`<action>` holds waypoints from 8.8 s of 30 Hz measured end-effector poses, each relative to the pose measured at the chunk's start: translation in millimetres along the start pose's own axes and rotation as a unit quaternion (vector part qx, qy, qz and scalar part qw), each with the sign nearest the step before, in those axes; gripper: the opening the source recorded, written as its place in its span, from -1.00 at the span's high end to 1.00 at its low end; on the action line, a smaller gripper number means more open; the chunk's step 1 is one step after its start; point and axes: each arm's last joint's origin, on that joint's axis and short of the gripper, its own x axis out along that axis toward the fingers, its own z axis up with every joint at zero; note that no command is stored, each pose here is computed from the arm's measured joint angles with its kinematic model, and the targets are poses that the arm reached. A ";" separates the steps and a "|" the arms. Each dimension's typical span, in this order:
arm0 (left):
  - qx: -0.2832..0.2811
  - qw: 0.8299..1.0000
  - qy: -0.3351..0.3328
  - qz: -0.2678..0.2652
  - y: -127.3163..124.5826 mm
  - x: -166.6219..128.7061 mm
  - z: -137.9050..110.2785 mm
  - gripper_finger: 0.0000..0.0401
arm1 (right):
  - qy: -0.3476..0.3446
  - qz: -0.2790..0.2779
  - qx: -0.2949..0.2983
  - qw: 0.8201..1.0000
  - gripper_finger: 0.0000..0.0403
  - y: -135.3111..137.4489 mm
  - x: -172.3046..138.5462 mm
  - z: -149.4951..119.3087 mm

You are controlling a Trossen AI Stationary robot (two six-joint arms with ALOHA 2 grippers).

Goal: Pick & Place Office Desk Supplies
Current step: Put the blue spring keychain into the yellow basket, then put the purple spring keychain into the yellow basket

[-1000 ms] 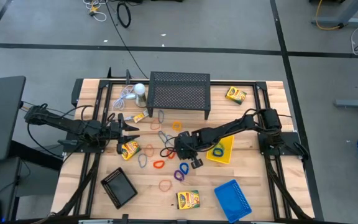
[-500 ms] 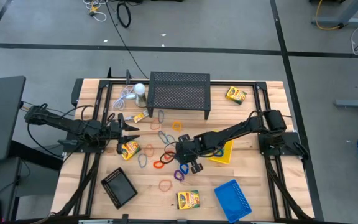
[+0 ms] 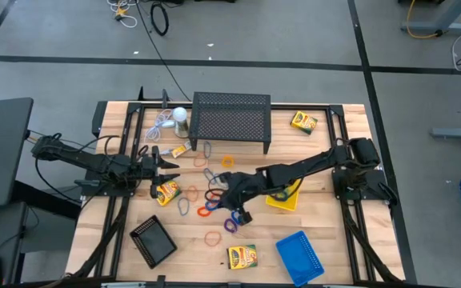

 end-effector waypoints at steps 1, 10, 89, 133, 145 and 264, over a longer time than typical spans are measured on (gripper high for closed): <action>0.000 1.000 0.001 0.000 0.0 0.0 -0.2 0.26 | -0.030 0.002 -0.004 1.000 0.98 -1.6 0.8 0.1; 0.000 1.000 0.001 -0.002 -0.1 0.0 -0.2 0.26 | -0.220 -0.044 -0.027 0.974 0.98 -1.5 -3.8 -24.0; -0.007 1.000 0.006 0.001 0.1 0.0 -1.2 0.26 | 0.180 -0.075 0.253 0.948 0.05 24.7 -75.7 -55.2; -0.002 1.000 0.000 0.010 0.4 0.7 -0.1 0.26 | 0.278 0.006 0.076 0.958 0.82 42.6 46.1 -62.3; -0.004 1.000 0.000 0.010 0.4 0.7 0.0 0.26 | 0.264 -0.075 0.061 0.960 0.97 37.2 34.6 -50.5; -0.001 1.000 0.013 0.009 -2.0 6.2 -2.4 0.26 | 0.151 0.028 0.142 0.978 0.08 41.6 42.5 -56.6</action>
